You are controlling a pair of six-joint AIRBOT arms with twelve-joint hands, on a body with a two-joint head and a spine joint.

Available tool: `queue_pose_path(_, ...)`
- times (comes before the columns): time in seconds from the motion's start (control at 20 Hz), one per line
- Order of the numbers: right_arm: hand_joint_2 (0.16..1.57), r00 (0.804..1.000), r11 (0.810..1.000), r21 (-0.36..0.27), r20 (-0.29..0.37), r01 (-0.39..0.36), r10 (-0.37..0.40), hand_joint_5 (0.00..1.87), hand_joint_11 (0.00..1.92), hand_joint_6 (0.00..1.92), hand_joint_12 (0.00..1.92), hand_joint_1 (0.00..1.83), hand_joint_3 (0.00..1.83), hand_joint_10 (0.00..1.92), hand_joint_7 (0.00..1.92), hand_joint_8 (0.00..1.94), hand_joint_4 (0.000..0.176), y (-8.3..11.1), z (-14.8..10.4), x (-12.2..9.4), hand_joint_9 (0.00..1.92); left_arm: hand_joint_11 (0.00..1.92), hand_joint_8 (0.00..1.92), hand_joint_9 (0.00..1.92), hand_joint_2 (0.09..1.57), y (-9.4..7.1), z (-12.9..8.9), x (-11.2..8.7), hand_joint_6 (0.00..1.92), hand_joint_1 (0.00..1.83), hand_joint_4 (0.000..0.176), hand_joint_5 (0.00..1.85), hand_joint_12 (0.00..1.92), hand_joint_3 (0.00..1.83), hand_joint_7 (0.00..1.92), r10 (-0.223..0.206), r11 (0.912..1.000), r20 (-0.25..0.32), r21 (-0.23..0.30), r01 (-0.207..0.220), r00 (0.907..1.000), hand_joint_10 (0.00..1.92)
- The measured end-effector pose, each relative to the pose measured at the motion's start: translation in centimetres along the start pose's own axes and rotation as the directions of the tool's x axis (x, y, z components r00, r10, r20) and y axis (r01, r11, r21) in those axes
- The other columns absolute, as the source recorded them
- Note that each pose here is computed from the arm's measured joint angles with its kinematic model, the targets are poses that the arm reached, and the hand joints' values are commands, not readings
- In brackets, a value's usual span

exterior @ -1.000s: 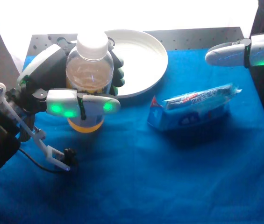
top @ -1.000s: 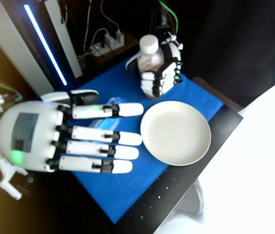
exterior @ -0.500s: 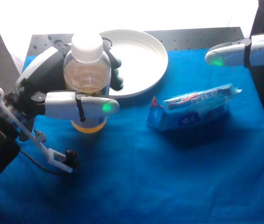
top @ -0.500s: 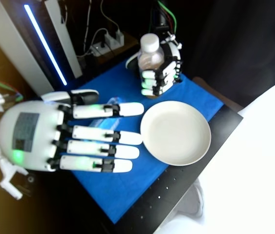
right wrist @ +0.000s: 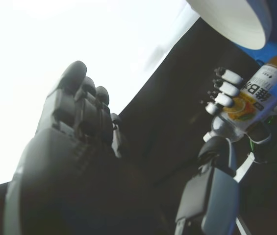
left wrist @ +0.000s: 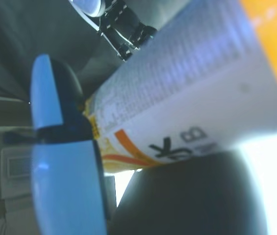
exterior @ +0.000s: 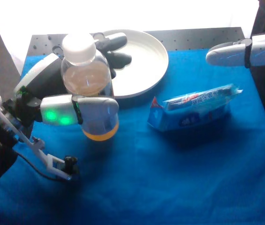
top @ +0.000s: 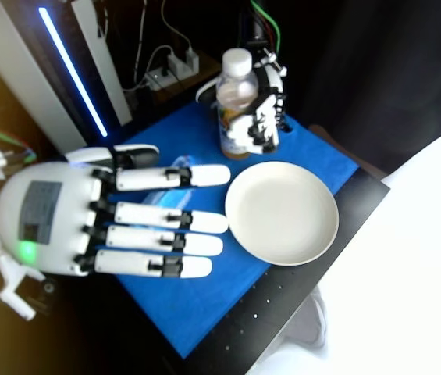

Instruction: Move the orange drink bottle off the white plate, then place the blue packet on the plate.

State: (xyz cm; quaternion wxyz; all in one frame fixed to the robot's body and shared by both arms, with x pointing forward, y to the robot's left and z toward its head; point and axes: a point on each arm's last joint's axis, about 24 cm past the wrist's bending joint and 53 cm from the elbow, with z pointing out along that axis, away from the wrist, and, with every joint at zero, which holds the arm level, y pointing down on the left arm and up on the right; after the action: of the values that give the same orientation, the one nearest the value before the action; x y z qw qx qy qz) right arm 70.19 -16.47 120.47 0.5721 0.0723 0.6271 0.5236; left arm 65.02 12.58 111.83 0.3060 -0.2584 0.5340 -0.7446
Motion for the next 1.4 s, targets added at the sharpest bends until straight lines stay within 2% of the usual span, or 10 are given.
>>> queue_pose_path(0.05,0.78,1.000,1.000,0.000,0.001,-0.001,0.001,0.00,0.00,0.00,0.79,0.61,0.00,0.00,0.19,0.00,0.163,0.0,0.0,0.0,0.18,0.00,0.00,0.04,0.99,-0.1,0.0,0.0,0.00,0.76,0.075,0.01,1.06,0.00,0.03,0.005,1.0000,0.000,0.003,-0.005,1.0000,0.13)
queue_pose_path(0.1,0.78,1.000,1.000,0.000,0.001,-0.001,0.001,0.00,0.00,0.00,0.79,0.61,0.00,0.00,0.19,0.00,0.163,0.0,0.0,0.0,0.18,0.00,0.00,0.04,0.99,-0.1,0.0,0.0,0.00,0.76,0.075,0.01,1.06,0.00,0.03,0.005,1.0000,0.002,0.003,-0.005,1.0000,0.13)
queue_pose_path(0.15,0.78,1.000,1.000,0.000,0.000,-0.001,0.001,0.00,0.00,0.00,0.76,0.62,0.00,0.00,0.19,0.00,0.175,0.0,0.0,0.0,0.18,0.00,0.00,0.01,0.99,-0.1,-0.1,0.0,0.00,0.69,0.115,0.00,0.30,0.00,0.00,0.006,1.0000,0.003,0.005,-0.006,1.0000,0.01)
queue_pose_path(0.2,0.78,1.000,1.000,-0.001,-0.001,-0.001,0.001,0.00,0.00,0.00,0.76,0.62,0.00,0.00,0.19,0.00,0.175,0.0,0.0,0.1,0.18,0.00,0.00,0.01,0.99,-0.2,-0.1,0.1,0.00,0.69,0.115,0.00,0.30,0.00,0.00,0.006,1.0000,0.003,0.005,-0.006,1.0000,0.01)
queue_pose_path(0.25,0.77,1.000,1.000,0.000,0.000,-0.002,0.002,0.00,0.00,0.00,0.78,0.61,0.00,0.00,0.20,0.00,0.170,0.0,0.0,0.0,0.19,0.00,0.00,0.00,0.99,-0.2,-0.1,0.1,0.00,0.66,0.134,0.00,0.14,0.00,0.00,0.011,0.9999,0.001,0.005,-0.011,0.9999,0.00)
queue_pose_path(0.3,0.76,1.000,1.000,-0.001,-0.001,-0.001,0.001,0.00,0.00,0.00,0.76,0.60,0.00,0.00,0.20,0.00,0.167,0.0,0.0,0.1,0.19,0.00,0.00,0.00,0.97,-0.2,-0.1,0.2,0.00,0.69,0.160,0.00,0.15,0.00,0.00,0.009,0.9999,0.002,0.005,-0.009,1.0000,0.00)
queue_pose_path(0.9,0.78,1.000,1.000,0.000,0.001,-0.002,0.002,0.00,0.00,0.00,0.73,0.60,0.00,0.00,0.18,0.00,0.170,0.0,0.0,0.0,0.16,0.01,0.00,0.00,1.00,-1.0,-0.6,0.3,0.00,0.62,0.176,0.00,0.05,0.00,0.00,0.021,0.9994,-0.006,0.027,-0.021,0.9998,0.00)
queue_pose_path(1.25,0.72,1.000,1.000,-0.003,-0.005,-0.015,0.015,0.00,0.00,0.00,0.69,0.61,0.00,0.00,0.19,0.00,0.176,0.2,0.0,0.4,0.15,0.00,0.00,0.00,1.08,-2.4,-2.2,0.4,0.00,0.57,0.176,0.00,0.00,0.01,0.00,0.070,0.9974,-0.015,0.018,-0.070,0.9974,0.00)
queue_pose_path(1.35,0.70,1.000,1.000,-0.003,-0.005,-0.018,0.018,0.00,0.00,0.00,0.49,0.63,0.00,0.01,0.18,0.01,0.176,0.2,0.0,0.4,0.12,0.00,0.00,0.00,0.86,-3.0,-2.7,0.1,0.00,0.56,0.176,0.00,0.00,0.00,0.00,0.083,0.9963,-0.007,0.025,-0.083,0.9965,0.00)
queue_pose_path(1.4,0.70,1.000,1.000,-0.003,-0.005,-0.018,0.018,0.00,0.00,0.00,0.49,0.63,0.00,0.01,0.18,0.01,0.176,0.2,0.0,0.4,0.12,0.00,0.00,0.00,0.86,-3.0,-2.8,0.1,0.00,0.56,0.176,0.00,0.00,0.00,0.00,0.085,0.9960,-0.006,0.025,-0.085,0.9963,0.00)
